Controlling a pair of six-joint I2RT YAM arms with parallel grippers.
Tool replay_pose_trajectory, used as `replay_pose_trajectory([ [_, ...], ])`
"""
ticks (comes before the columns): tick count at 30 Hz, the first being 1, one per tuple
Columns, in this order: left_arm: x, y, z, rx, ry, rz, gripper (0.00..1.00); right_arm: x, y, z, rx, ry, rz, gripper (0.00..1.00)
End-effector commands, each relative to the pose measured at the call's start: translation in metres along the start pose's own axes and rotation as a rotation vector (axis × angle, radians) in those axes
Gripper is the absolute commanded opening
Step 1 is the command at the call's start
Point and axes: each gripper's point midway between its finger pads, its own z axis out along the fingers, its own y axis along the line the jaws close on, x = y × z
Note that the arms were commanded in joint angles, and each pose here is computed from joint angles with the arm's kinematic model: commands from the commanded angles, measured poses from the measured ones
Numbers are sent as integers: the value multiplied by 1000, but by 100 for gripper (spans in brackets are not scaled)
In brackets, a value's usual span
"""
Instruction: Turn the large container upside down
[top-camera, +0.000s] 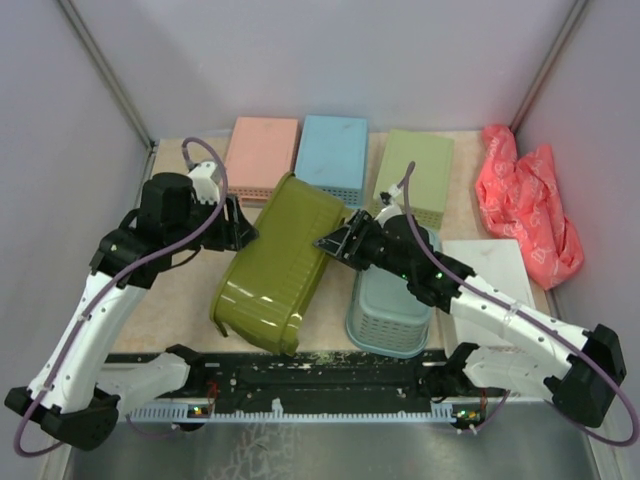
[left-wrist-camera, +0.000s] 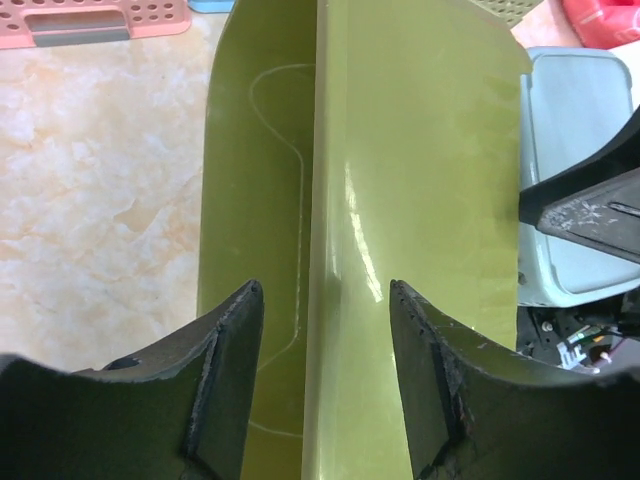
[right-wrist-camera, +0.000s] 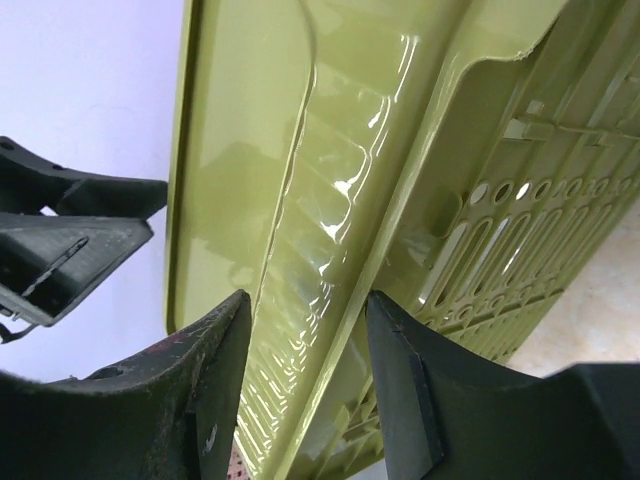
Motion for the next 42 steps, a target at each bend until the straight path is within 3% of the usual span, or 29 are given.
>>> replay_pose_trajectory([
  [1,-12,6,-5,-70,-53,8,58,-2,31,2,-136,7,23,49],
  [10,-2,18,4,-121,-7,25,33,4,37,7,-192,43,51,45],
  [15,2,23,7,-145,11,33,26,4,36,9,-190,47,55,46],
  [23,7,26,13,-152,25,33,23,13,19,21,-157,77,79,50],
  [27,13,36,16,-197,40,35,16,16,20,22,-174,89,82,48],
  [42,30,54,26,-270,77,31,15,2,124,-15,-619,81,-77,41],
])
